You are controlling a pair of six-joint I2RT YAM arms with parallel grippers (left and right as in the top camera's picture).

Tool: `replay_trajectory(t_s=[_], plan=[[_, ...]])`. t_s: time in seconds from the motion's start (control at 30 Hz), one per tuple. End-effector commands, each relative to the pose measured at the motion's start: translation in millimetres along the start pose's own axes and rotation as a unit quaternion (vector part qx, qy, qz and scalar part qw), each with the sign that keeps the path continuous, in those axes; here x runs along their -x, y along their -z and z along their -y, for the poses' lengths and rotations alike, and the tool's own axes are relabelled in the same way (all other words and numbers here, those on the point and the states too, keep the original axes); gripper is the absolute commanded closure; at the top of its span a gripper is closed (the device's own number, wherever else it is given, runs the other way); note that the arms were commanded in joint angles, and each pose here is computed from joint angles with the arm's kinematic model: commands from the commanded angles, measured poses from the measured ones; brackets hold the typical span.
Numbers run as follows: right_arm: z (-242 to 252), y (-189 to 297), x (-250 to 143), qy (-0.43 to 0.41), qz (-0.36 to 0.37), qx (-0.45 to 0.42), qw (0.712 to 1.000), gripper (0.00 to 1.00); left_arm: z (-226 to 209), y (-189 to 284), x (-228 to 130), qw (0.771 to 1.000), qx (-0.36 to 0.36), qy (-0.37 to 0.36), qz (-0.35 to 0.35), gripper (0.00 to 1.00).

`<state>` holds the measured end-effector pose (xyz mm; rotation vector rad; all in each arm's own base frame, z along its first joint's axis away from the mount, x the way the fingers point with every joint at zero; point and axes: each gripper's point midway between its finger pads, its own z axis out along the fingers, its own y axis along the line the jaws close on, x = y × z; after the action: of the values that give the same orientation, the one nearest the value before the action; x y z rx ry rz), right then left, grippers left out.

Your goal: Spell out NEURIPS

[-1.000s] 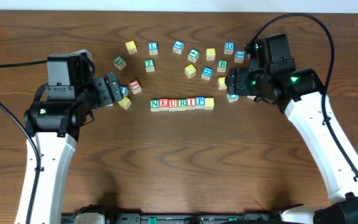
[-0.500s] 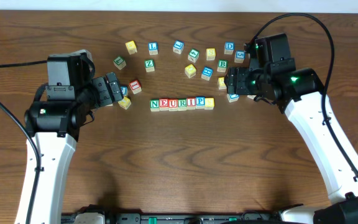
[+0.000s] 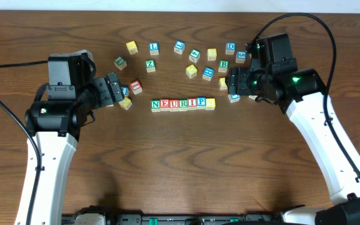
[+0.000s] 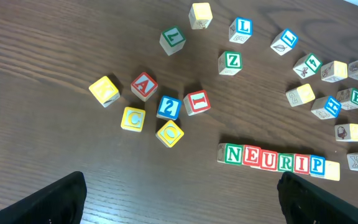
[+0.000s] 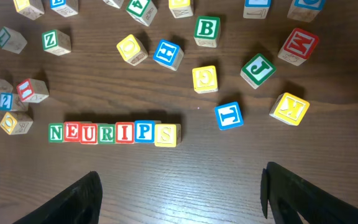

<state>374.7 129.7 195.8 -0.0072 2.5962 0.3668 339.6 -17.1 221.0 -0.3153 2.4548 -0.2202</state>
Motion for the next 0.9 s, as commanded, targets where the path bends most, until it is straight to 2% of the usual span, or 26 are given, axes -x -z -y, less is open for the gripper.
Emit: replay_trajectory(t_s=[0.0, 0.23, 0.87], plan=[[0.4, 5.3, 5.6, 0.003, 0.011, -0.002, 1.000, 0.20, -0.5, 3.0, 6.9, 1.000, 0.002, -0.004, 0.007, 0.03], [0.7, 5.3, 5.8, 0.003, 0.011, -0.002, 1.000, 0.16, -0.4, 3.0, 6.9, 1.000, 0.002, -0.003, 0.007, 0.03], [0.2, 5.3, 6.1, 0.003, 0.012, -0.001, 1.000, 0.12, -0.7, 2.2, 6.2, 1.000, 0.003, -0.003, 0.006, 0.03]])
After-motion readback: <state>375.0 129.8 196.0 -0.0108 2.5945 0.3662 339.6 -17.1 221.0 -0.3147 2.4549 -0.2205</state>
